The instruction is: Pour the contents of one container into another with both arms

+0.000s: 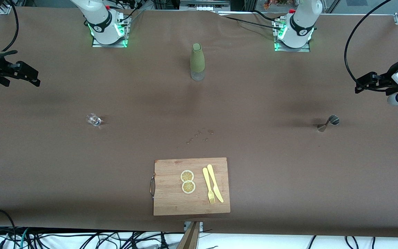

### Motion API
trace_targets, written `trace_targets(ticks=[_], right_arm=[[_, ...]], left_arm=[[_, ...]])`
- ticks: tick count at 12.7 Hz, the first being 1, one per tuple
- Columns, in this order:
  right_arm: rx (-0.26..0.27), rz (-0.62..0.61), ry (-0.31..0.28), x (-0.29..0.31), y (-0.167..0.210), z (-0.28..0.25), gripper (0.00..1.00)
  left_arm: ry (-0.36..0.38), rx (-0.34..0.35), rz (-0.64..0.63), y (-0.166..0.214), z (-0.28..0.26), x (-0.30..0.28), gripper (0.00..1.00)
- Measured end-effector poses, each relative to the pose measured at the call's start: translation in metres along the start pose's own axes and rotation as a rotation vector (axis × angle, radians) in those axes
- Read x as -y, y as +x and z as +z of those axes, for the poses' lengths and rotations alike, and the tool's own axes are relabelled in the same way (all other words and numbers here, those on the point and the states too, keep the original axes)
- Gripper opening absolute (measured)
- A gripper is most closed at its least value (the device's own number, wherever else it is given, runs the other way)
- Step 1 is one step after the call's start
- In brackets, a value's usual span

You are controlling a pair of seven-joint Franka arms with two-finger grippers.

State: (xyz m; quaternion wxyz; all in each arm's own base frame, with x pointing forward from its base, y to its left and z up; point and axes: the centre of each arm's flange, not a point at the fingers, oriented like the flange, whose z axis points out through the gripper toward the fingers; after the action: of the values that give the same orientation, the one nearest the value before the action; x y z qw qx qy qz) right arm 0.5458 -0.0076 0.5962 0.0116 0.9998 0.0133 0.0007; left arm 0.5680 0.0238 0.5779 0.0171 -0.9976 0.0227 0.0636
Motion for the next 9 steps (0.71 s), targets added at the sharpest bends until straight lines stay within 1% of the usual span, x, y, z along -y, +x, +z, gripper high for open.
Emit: trace_targets(ticks=[3, 6, 7, 9], right_arm=[[0.000, 0.000, 0.000, 0.000, 0.000, 0.000, 1.00], [0.000, 0.000, 0.000, 0.000, 0.000, 0.000, 1.00], [0.000, 0.000, 0.000, 0.000, 0.000, 0.000, 1.00], [0.000, 0.000, 0.000, 0.000, 0.000, 0.000, 1.00]], left_arm=[[-0.005, 0.014, -0.021, 0.002, 0.007, 0.013, 1.00], [0.015, 0.027, -0.019, 0.006, 0.013, 0.017, 1.00], [0.016, 0.030, -0.001, 0.006, 0.015, 0.017, 1.00], [0.013, 0.038, 0.082, 0.005, 0.016, 0.027, 1.00]])
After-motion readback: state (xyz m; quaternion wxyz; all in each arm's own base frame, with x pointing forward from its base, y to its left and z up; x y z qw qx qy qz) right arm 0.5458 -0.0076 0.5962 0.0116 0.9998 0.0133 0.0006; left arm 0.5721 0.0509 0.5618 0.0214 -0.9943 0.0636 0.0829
